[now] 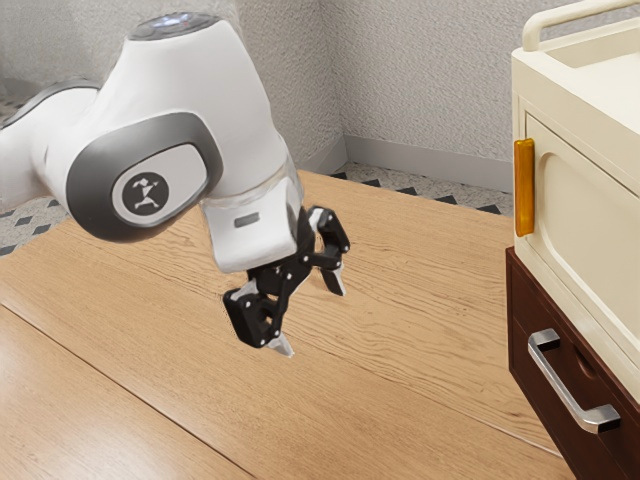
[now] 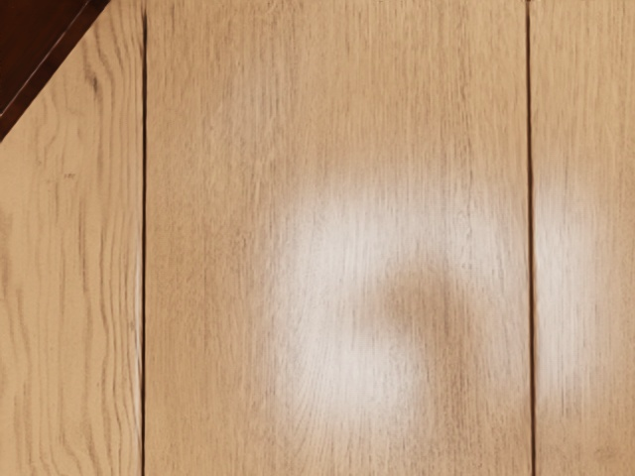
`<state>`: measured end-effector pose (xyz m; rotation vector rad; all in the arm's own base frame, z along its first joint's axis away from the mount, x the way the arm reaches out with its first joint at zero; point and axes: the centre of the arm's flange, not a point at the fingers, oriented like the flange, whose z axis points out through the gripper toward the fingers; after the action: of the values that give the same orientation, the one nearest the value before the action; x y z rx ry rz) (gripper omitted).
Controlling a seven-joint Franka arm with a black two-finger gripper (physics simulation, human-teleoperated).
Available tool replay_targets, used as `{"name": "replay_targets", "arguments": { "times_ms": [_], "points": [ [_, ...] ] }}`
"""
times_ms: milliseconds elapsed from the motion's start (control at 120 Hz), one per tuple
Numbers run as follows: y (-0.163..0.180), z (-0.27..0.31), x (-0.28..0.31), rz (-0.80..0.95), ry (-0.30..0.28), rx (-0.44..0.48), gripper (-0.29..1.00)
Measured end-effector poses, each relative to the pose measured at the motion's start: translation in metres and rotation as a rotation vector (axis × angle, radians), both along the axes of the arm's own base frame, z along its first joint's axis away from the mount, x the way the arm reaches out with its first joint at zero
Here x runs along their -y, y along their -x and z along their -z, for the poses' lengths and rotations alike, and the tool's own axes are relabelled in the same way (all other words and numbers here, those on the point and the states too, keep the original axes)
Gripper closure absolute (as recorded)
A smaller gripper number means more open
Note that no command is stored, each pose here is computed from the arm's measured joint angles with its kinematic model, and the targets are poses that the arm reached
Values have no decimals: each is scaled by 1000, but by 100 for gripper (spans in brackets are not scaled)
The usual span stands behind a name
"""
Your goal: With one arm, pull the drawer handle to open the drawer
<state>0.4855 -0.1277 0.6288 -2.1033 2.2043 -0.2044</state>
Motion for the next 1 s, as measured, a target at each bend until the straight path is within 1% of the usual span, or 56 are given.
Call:
{"name": "replay_targets", "arguments": {
  "times_ms": [200, 350, 467, 517, 658, 742, 858, 1000],
  "points": [
    [0, 4, 41, 168, 9, 83, 0],
    [11, 2, 81, 327, 18, 118, 0],
    [12, 3, 92, 401, 25, 131, 1],
    [10, 6, 95, 425, 30, 135, 6],
    [6, 9, 112, 499, 35, 168, 33],
    [2, 10, 117, 523, 39, 185, 44],
    [-9, 18, 121, 544, 51, 194, 54],
    [-22, 17, 129, 569, 67, 224, 59]
  ]
}}
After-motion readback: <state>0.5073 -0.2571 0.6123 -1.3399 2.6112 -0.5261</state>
